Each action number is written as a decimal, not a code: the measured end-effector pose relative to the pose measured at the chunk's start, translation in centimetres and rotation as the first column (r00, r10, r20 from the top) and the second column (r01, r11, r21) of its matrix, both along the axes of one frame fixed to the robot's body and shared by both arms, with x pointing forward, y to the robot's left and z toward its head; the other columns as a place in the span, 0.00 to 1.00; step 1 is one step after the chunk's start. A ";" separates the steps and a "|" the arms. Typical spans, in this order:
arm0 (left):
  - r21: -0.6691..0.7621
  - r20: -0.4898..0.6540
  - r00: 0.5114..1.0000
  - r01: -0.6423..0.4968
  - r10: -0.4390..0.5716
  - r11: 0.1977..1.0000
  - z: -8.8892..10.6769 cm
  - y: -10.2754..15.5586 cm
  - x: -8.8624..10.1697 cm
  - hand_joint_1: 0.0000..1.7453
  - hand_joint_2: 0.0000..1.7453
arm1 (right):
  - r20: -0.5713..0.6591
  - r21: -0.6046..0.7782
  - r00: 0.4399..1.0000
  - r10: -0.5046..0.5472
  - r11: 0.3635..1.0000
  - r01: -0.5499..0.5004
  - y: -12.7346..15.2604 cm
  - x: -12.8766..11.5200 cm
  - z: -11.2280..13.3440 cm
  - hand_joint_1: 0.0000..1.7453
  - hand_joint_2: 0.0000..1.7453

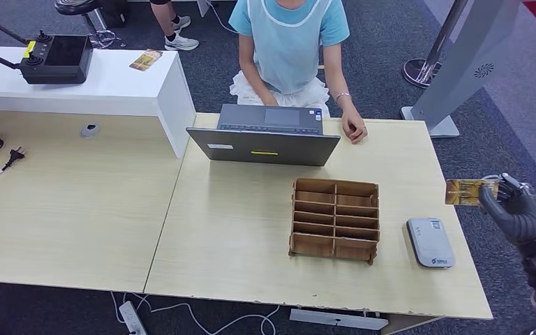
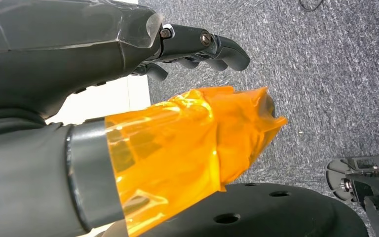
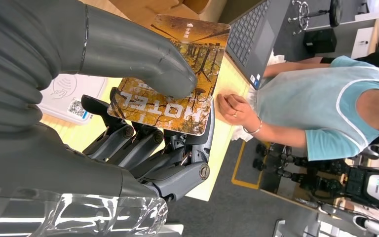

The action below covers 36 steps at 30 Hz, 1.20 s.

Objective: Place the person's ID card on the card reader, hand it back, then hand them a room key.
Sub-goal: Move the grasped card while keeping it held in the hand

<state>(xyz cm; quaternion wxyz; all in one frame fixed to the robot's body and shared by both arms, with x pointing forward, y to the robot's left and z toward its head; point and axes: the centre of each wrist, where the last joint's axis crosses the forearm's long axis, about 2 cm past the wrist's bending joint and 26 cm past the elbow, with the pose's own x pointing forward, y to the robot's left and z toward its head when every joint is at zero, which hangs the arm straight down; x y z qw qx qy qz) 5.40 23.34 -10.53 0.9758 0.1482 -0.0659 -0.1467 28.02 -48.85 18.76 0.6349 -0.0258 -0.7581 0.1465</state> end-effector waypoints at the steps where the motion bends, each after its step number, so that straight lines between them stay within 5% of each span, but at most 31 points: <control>1: 0.000 0.000 1.000 0.000 0.000 1.000 0.0 0.0 0.0 0.00 0.00 | 0.000 0.000 1.000 0.000 1.000 0.000 0.0 0.0 0.0 1.00 1.00; 22: 0.000 0.000 1.000 0.000 0.000 1.000 0.0 0.0 0.0 0.00 0.00 | -0.003 -0.001 1.000 -0.001 1.000 0.001 0.0 0.0 0.0 1.00 1.00; 28: 0.005 0.000 1.000 0.028 -0.028 1.000 0.0 0.0 0.1 0.00 0.00 | -0.216 -0.055 0.976 -0.027 0.998 0.015 -1.5 -0.3 -1.6 1.00 1.00; 36: 0.006 0.001 0.999 0.032 -0.032 0.999 0.0 0.0 0.1 0.00 0.00 | -0.304 -0.081 0.951 -0.053 0.996 0.030 -3.2 -0.8 -3.6 1.00 1.00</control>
